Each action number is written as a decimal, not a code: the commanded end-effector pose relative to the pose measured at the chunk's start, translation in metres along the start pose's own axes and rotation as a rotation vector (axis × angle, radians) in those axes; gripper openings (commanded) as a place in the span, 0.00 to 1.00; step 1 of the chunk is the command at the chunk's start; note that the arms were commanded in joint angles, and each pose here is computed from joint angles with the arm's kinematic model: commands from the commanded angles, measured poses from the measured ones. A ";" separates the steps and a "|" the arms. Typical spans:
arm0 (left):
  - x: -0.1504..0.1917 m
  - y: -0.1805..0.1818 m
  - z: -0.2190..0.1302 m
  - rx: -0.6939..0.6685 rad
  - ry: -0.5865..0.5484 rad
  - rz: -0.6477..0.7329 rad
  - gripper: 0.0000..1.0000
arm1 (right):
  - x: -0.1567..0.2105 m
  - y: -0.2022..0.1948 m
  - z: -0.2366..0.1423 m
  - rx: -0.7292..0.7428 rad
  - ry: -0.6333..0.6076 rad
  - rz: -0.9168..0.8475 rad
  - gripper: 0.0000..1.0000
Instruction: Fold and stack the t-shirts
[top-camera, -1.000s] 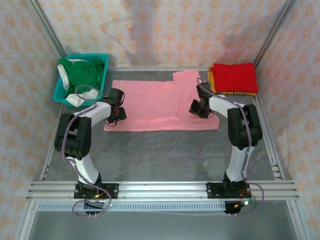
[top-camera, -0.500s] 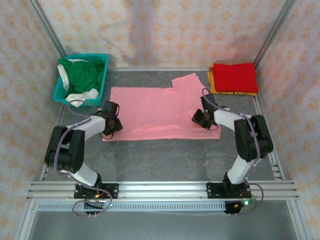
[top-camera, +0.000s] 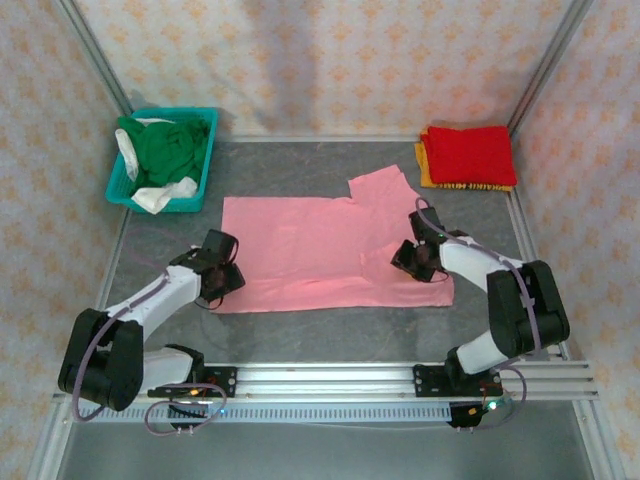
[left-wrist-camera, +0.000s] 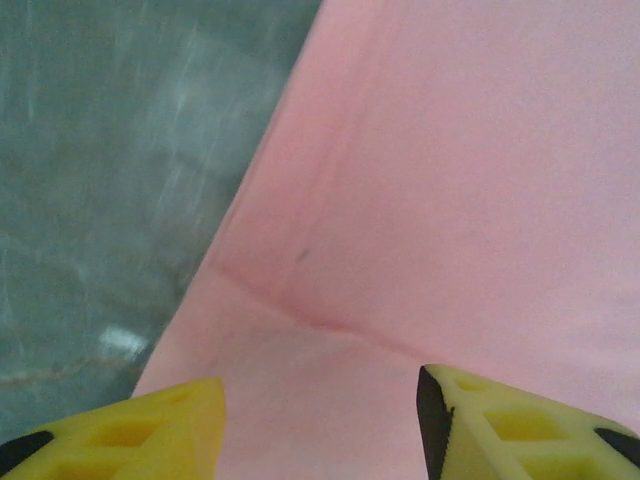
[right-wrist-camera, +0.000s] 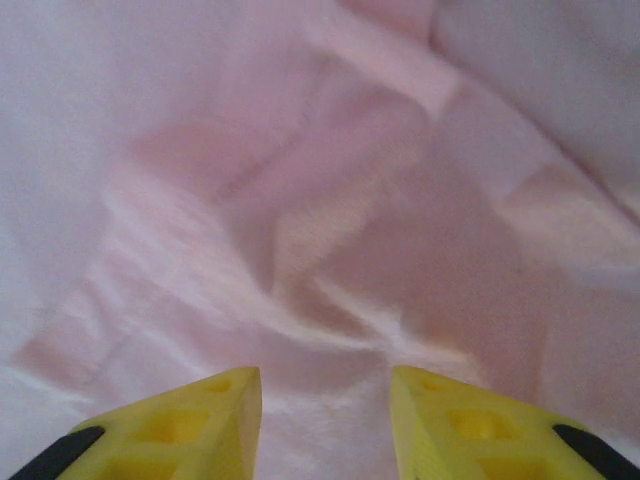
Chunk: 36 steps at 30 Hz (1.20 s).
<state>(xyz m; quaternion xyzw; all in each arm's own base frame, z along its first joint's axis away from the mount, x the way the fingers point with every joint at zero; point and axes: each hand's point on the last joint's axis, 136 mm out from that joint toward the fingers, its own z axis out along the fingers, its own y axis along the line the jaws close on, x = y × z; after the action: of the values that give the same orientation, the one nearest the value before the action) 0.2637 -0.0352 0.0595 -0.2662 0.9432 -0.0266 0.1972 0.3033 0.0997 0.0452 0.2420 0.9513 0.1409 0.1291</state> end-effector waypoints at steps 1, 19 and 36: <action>-0.057 -0.023 -0.026 0.023 -0.132 0.036 0.57 | -0.053 0.034 -0.040 -0.053 -0.172 -0.047 0.40; -0.140 -0.191 -0.036 0.149 -0.216 0.343 0.63 | -0.263 0.124 0.032 0.011 -0.189 -0.330 0.56; -0.110 -0.158 -0.002 0.057 -0.141 0.325 0.64 | -0.280 0.134 0.111 -0.032 -0.193 -0.340 0.64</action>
<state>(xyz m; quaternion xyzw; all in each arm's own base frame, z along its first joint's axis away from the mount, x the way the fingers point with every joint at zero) 0.4331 -0.1229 0.1284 -0.0924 0.9565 -0.0170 0.2760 0.6247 0.0886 0.0386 0.0856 0.9633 0.0957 0.2355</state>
